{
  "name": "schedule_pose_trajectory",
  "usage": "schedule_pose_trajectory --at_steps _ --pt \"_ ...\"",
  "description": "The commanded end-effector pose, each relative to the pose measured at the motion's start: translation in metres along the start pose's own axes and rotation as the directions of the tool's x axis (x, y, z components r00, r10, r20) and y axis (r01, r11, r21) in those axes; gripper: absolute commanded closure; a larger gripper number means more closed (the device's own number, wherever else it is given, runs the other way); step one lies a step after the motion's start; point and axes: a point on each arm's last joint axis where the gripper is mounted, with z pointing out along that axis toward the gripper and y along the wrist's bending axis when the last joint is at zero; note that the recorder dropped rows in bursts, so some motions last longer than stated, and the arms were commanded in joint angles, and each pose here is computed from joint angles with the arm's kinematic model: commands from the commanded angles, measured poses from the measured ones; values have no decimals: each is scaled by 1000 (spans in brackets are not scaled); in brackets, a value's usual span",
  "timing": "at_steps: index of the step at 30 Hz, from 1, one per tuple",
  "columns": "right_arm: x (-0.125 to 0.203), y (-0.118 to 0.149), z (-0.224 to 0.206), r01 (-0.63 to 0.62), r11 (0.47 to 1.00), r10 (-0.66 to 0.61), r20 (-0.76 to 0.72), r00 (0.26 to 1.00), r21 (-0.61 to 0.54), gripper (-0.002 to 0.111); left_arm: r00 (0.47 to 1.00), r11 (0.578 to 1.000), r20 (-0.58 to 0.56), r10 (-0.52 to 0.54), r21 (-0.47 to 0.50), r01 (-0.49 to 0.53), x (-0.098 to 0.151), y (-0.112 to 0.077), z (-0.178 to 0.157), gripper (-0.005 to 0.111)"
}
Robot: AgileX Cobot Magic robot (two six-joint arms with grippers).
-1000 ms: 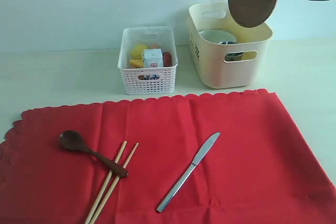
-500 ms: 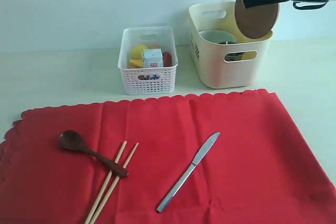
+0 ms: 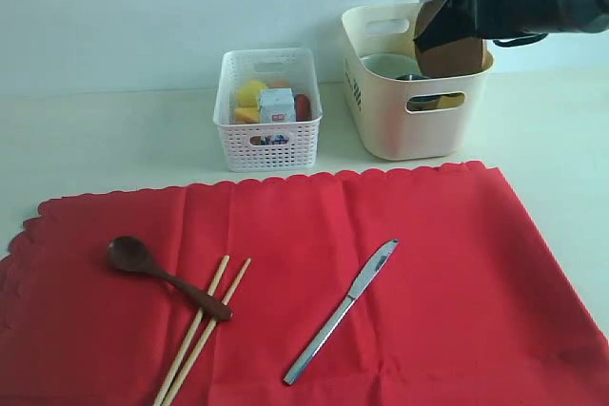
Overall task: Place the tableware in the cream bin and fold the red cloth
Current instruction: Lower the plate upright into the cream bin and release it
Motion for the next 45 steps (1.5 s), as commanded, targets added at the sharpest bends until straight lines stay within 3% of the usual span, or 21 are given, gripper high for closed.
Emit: schedule_pose_trajectory --at_steps 1,13,16,17,21,22,25,29,33,41,45 --pt "4 -1 5 34 999 -33 -22 999 39 108 1000 1000 13 -2 6 2 -1 0 0 106" --pt "17 16 16 17 1000 -19 -49 999 -22 108 1000 1000 13 -2 6 2 -1 0 0 106" --pt "16 18 16 -11 999 9 -48 999 -47 101 1000 1000 13 -2 6 2 -1 0 0 106" --pt "16 19 16 -22 998 19 -48 999 -55 98 1000 1000 13 -2 6 2 -1 0 0 106" --pt "16 17 15 -31 999 28 -59 998 -38 67 1000 1000 13 -2 6 2 -1 0 0 106" --pt "14 12 12 -61 998 59 -65 996 -25 54 1000 1000 13 -2 6 2 -1 0 0 106" --pt "3 -6 -2 -114 993 116 -66 991 32 37 1000 1000 13 -2 6 2 -1 0 0 106" --pt "-10 -35 -28 -139 981 148 -60 987 137 35 1000 1000 13 -2 6 2 -1 0 0 106" --pt "-6 -50 -60 -142 979 152 -62 986 149 36 1000 1000 13 -2 6 2 -1 0 0 106" --pt "16 -43 -98 -176 984 176 -42 984 1 38 1000 1000 13 -2 6 2 -1 0 0 106" --pt "23 -30 -116 -279 945 281 -9 960 -169 43 1000 1000 13 -2 6 2 -1 0 0 106"
